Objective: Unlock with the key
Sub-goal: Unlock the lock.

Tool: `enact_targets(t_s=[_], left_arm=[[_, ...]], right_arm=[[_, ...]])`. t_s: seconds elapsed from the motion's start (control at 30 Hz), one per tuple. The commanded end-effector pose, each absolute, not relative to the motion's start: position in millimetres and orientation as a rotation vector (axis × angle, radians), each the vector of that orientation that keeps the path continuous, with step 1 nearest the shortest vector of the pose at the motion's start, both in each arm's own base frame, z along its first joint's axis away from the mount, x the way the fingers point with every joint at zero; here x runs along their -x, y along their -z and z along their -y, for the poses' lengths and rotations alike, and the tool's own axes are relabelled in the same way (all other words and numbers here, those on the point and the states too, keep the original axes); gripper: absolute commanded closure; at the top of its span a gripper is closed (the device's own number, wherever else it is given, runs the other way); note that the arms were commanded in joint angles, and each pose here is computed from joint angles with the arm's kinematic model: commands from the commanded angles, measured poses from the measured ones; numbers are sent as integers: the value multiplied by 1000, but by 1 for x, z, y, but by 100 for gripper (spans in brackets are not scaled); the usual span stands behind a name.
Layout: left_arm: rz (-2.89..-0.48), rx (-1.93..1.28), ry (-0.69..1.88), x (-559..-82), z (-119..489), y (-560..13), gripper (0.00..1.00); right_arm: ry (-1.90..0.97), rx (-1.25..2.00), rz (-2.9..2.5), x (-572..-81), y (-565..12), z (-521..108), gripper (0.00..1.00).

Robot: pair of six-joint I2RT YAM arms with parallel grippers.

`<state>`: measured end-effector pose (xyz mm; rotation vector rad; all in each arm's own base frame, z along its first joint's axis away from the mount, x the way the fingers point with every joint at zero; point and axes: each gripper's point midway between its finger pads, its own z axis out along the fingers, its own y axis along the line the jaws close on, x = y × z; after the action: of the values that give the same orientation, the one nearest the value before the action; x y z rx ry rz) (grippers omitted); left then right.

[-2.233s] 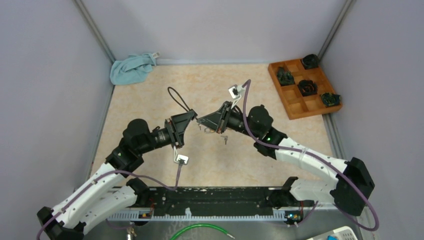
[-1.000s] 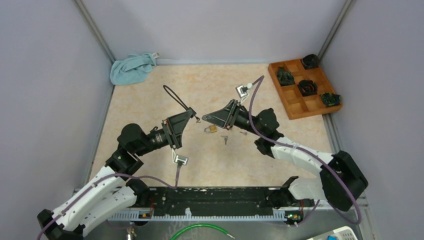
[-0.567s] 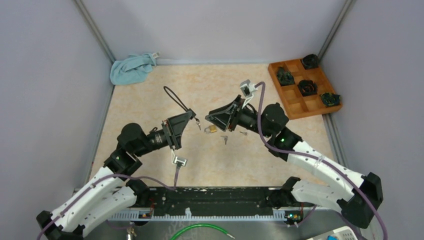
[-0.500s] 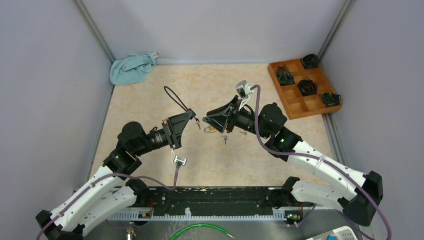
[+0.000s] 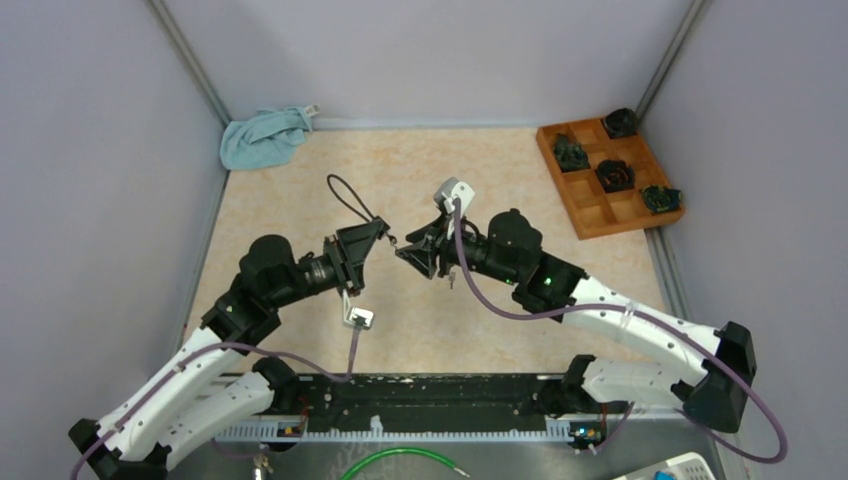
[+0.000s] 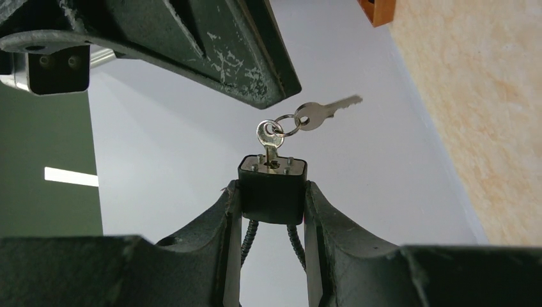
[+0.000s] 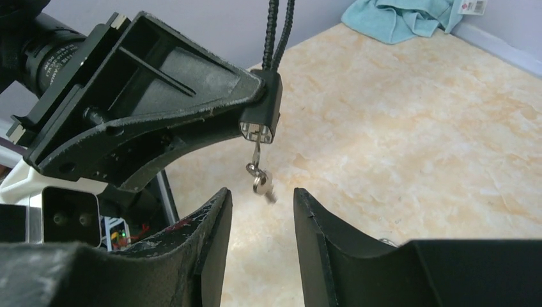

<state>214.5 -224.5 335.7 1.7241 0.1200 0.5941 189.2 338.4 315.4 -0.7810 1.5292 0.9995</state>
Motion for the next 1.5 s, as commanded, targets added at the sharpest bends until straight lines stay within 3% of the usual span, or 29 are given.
enact_targets(t_s=[0.0, 0.07, 0.2, 0.37, 0.67, 0.8, 0.83, 0.87, 0.9, 1.0, 1.1, 1.47], left_arm=[[-132, -1711, -599, -214, 222, -347, 100], [-136, -1717, -597, -214, 222, -346, 100], [-140, -1723, -598, -215, 222, -346, 100], [-144, -1723, -598, -215, 222, -346, 100], [-123, -1701, -575, -208, 223, -353, 100], [-128, -1680, -546, -206, 225, -358, 100], [-138, -1667, -533, -205, 225, -362, 99], [-153, -1654, -509, -204, 225, -365, 91], [-176, -1636, -469, -202, 226, -370, 74], [-272, -1628, -358, -199, 225, -374, 45], [-372, -1702, -224, -192, 225, -361, 1], [-303, -1909, -119, -174, 229, -326, 2]], right_arm=[[-994, 757, -1406, -193, -357, -349, 59], [-1001, 746, -1404, -194, -358, -355, 57], [-986, 682, -1410, -201, -357, -368, 37], [-939, 596, -1413, -212, -357, -378, 36], [-956, 439, -1305, -221, -377, -370, 62], [-968, 468, -1302, -221, -380, -379, 96], [-972, 479, -1304, -219, -379, -380, 100], [-978, 488, -1302, -217, -379, -379, 100], [-984, 497, -1298, -215, -378, -378, 100], [-955, 552, -1304, -208, -372, -369, 100], [-938, 646, -1327, -199, -364, -361, 100], [-1076, 974, -1377, -151, -352, -355, 100]])
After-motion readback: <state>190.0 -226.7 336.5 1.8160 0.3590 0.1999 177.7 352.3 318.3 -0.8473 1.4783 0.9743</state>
